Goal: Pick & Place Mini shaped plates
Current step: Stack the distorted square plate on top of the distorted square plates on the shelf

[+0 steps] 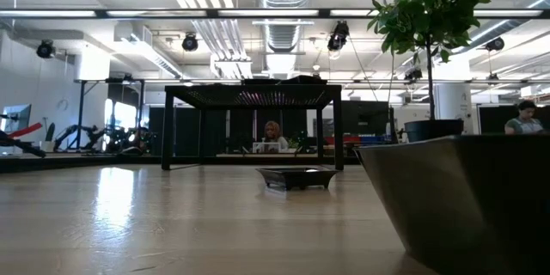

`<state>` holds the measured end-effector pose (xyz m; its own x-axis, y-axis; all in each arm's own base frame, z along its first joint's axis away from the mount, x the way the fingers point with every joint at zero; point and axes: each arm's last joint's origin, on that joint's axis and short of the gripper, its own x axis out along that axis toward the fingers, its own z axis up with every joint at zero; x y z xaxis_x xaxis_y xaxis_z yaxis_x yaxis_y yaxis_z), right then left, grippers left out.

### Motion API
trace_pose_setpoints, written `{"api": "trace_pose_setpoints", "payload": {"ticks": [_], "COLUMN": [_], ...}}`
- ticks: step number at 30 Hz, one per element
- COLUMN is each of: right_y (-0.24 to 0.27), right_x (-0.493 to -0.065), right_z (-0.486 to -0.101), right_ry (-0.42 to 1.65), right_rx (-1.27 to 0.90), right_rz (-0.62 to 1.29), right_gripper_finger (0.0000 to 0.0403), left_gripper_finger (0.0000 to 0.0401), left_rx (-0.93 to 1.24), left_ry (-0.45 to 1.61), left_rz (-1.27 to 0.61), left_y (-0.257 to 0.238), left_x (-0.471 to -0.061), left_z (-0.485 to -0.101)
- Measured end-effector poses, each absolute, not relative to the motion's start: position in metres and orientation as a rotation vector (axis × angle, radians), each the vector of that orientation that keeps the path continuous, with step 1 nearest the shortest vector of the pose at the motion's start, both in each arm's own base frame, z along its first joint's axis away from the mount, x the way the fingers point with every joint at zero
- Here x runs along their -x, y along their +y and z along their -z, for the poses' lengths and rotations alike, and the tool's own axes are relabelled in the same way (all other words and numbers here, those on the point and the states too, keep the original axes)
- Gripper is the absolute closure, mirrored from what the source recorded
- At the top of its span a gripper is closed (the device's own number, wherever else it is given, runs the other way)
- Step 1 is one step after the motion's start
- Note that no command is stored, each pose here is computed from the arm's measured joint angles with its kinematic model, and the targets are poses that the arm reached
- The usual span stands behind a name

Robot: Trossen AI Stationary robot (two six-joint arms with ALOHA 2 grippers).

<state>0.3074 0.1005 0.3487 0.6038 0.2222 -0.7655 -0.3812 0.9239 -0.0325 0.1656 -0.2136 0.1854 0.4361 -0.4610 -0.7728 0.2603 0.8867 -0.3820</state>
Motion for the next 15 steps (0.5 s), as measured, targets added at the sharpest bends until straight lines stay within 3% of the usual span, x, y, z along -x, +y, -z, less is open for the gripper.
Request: {"api": "trace_pose_setpoints", "payload": {"ticks": [15], "right_y": [0.102], "right_x": [-0.313], "right_z": [-0.353], "right_ry": [0.794], "right_rx": [0.133], "right_rz": [-0.327], "right_gripper_finger": [0.0394], "left_gripper_finger": [0.0318], "left_rx": [0.05], "left_ry": [1.092], "left_rz": [0.536], "left_y": [-0.222], "left_x": [-0.166], "left_z": [-0.183]}}
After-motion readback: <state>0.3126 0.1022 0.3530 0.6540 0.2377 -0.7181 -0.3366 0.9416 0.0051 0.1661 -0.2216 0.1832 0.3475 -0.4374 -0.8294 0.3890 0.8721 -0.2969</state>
